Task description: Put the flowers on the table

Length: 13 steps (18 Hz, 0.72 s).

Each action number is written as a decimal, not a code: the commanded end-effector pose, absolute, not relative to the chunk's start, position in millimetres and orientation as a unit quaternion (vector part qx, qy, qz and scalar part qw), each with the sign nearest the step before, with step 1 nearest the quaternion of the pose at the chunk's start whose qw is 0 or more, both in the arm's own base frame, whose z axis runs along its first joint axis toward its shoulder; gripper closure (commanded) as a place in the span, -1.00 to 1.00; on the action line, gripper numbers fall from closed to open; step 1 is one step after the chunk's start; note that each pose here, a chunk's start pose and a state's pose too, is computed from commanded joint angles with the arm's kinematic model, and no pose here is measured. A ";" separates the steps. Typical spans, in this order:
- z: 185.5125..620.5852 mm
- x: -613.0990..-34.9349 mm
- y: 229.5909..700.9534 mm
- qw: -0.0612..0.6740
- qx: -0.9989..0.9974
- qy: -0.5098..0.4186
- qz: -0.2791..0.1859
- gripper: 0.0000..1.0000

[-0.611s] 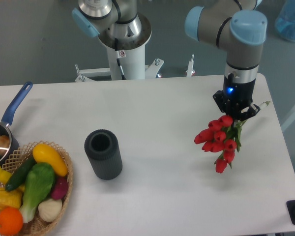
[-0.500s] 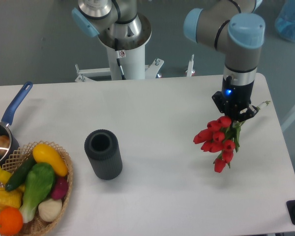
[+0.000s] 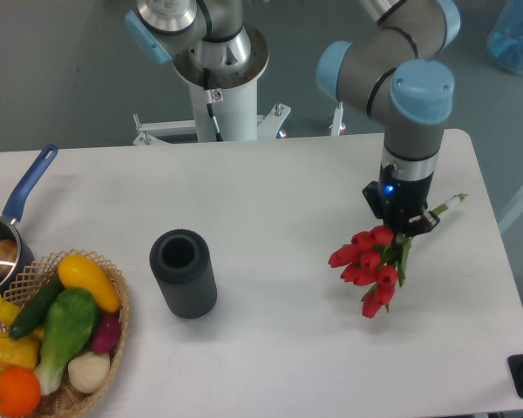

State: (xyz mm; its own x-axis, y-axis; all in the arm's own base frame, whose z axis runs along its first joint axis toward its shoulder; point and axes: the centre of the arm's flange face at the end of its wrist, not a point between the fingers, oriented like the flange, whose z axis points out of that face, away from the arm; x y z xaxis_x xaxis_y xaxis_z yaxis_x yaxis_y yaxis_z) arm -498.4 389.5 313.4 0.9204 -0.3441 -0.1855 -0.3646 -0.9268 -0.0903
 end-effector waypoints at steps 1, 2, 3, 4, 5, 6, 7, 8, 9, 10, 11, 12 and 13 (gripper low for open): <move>312.5 -498.5 389.8 0.062 -0.978 0.182 0.083 0.33; 311.0 -497.8 389.6 0.062 -0.978 0.182 0.081 0.09; 309.7 -497.8 389.8 0.063 -0.978 0.182 0.081 -0.18; 308.1 -497.0 389.6 0.064 -0.978 0.181 0.080 -0.58; 308.5 -496.6 390.4 0.064 -0.978 0.182 0.082 -1.00; 308.5 -496.7 390.3 0.064 -0.978 0.182 0.082 -1.00; 308.7 -496.7 389.3 0.063 -0.977 0.184 0.082 -1.00; 307.5 -496.7 388.4 0.064 -0.978 0.184 0.081 -1.00; 308.2 -498.2 386.0 0.064 -0.977 0.183 0.084 -1.00; 309.7 -501.7 381.7 0.066 -0.979 0.174 0.086 -1.00; 310.6 -508.0 374.6 0.068 -0.979 0.169 0.093 -1.00; 312.0 -509.6 372.6 0.071 -0.979 0.169 0.095 -1.00; 311.4 -510.5 372.2 0.076 -0.978 0.171 0.093 -1.00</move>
